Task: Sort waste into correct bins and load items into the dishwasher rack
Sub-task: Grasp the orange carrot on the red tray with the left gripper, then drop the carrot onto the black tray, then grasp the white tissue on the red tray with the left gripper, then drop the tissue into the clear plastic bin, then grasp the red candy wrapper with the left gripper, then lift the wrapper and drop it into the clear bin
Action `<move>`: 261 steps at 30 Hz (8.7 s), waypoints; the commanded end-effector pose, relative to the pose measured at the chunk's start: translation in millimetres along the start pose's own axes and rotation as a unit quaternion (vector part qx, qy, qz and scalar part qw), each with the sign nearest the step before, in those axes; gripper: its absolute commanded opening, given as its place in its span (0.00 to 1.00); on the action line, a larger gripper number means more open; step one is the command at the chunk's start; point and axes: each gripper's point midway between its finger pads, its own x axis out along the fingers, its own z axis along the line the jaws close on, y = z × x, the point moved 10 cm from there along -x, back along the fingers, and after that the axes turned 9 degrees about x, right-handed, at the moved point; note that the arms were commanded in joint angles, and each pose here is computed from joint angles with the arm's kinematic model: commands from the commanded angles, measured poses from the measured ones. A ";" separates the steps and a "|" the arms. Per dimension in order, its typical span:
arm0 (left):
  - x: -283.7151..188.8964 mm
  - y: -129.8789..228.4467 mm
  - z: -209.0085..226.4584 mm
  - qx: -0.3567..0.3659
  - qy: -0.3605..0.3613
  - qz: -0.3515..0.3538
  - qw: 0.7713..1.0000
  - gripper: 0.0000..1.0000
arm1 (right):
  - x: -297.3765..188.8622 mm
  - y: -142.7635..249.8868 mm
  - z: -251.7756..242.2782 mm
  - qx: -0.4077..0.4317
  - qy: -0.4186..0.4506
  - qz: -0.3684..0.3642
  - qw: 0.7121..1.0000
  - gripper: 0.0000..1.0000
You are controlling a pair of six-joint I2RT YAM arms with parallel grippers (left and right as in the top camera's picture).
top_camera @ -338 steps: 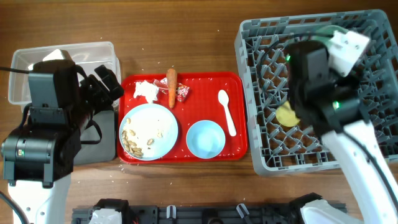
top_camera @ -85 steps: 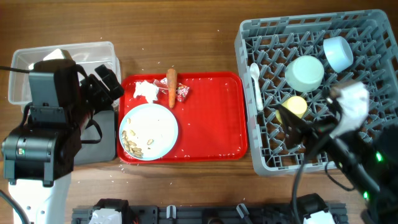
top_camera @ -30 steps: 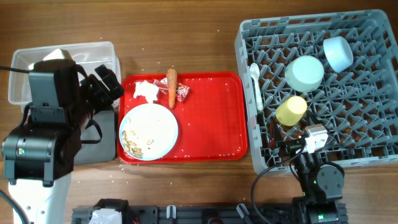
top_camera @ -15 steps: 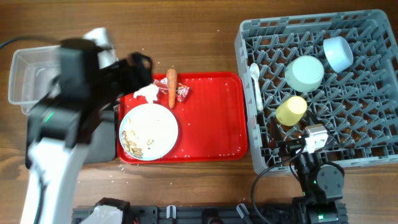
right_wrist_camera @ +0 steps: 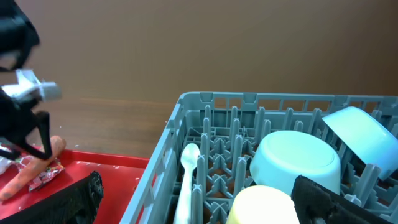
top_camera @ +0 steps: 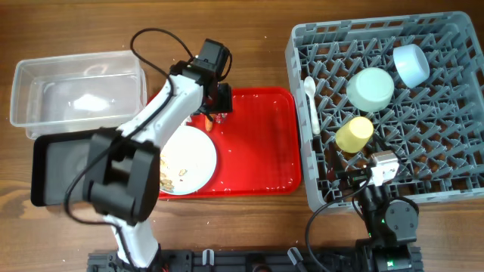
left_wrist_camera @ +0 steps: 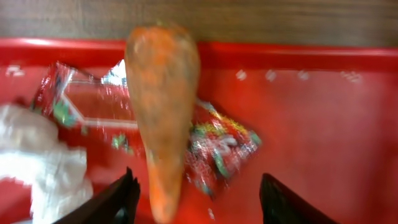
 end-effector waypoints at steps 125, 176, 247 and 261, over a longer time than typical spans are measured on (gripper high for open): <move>51.0 -0.8 -8.2 -0.221 -0.017 0.038 0.974 0.41 | -0.4 -1.1 0.6 -0.007 -0.005 -0.005 1.000 1.00; -42.3 -19.5 17.1 -0.056 -0.011 -0.054 0.997 0.04 | -0.4 -1.1 0.6 -0.007 -0.005 -0.005 1.000 1.00; -196.0 76.0 167.6 -0.376 -0.093 -0.161 0.908 0.04 | -0.4 -1.1 0.6 -0.007 -0.005 -0.005 1.000 1.00; -168.6 41.5 202.1 -0.368 -0.057 -0.178 0.911 0.65 | -0.4 -1.1 0.5 -0.007 -0.005 -0.005 1.000 1.00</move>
